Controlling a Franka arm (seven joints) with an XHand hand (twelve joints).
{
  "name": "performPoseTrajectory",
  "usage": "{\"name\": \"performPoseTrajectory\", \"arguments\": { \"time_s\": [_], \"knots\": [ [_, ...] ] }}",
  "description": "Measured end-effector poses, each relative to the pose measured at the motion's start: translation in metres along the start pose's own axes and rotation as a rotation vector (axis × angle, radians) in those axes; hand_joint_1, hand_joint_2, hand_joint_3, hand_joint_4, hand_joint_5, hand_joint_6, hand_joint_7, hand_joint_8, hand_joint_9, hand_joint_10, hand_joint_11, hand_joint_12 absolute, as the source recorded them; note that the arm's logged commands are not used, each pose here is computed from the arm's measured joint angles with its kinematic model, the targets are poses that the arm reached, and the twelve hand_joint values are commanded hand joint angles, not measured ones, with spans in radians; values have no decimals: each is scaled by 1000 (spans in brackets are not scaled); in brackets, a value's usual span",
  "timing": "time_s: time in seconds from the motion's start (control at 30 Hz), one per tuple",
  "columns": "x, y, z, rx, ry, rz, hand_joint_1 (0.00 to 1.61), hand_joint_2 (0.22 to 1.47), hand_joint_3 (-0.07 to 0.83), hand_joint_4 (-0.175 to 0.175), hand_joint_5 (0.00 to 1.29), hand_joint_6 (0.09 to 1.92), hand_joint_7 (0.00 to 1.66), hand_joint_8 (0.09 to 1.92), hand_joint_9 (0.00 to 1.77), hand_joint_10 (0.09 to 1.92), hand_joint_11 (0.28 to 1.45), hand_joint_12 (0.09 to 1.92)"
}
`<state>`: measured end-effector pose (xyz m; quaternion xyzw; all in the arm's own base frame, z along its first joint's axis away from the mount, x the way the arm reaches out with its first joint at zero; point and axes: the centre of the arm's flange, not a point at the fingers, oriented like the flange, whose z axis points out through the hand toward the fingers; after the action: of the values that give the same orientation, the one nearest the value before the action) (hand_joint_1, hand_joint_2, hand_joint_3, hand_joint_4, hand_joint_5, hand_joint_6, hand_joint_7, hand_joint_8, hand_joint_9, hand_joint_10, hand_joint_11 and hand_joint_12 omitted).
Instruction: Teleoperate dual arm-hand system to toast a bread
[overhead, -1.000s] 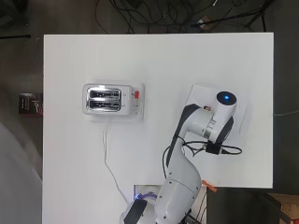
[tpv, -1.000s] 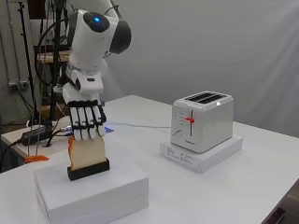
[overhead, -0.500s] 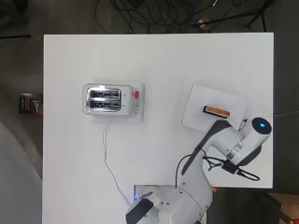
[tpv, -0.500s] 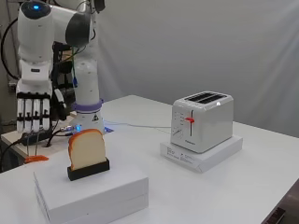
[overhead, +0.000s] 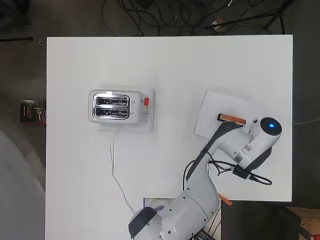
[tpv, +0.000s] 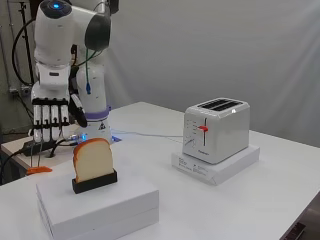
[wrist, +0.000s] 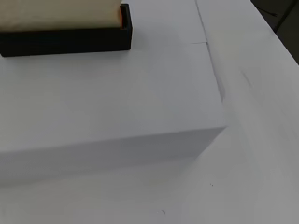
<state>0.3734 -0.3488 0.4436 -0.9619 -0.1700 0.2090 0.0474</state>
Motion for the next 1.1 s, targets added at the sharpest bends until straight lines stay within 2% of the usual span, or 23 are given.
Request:
{"name": "performPoseTrajectory", "arguments": {
  "time_s": [0.37, 0.43, 0.47, 0.5, 0.53, 0.57, 0.63, 0.7, 0.87, 0.97, 1.1],
  "knots": [
    [75, -23, 15, 24, -122, -137, 505, 878, 6, 20, 189, 87, 253, 87, 367, 87, 444, 87],
    [75, -22, 17, 34, -125, -137, 499, 948, 8, 27, 323, 87, 445, 87, 574, 87, 511, 87],
    [74, -21, 19, 36, -126, -144, 540, 1011, 9, 41, 441, 87, 577, 87, 716, 87, 568, 87],
    [73, -20, 21, 35, -131, -154, 797, 1068, 9, -22, 578, 449, 787, 334, 978, 87, 699, 88],
    [72, -18, 23, 32, -132, -162, 996, 1116, 7, -87, 646, 796, 912, 650, 1195, 166, 750, 324],
    [69, -15, 24, 34, -125, -165, 1112, 1149, 4, -130, 666, 1023, 974, 851, 1318, 208, 734, 553],
    [64, -6, 25, 28, -95, -158, 1200, 1183, 1, -165, 659, 1237, 1014, 1014, 1404, 211, 677, 795],
    [59, 0, 25, 18, -77, -153, 1217, 1200, 1, -174, 637, 1314, 1009, 1070, 1420, 173, 649, 835],
    [66, -12, 10, -26, -58, -182, 1216, 1215, 0, -175, 608, 1368, 995, 1095, 1423, 87, 647, 740],
    [66, -33, -21, -49, 19, -217, 1214, 1214, -1, -175, 610, 1419, 999, 1045, 1394, 87, 654, 685],
    [80, -81, -93, -124, 101, -314, 1206, 1209, -1, -145, 641, 1402, 990, 1054, 1399, 87, 664, 669]
  ]
}}
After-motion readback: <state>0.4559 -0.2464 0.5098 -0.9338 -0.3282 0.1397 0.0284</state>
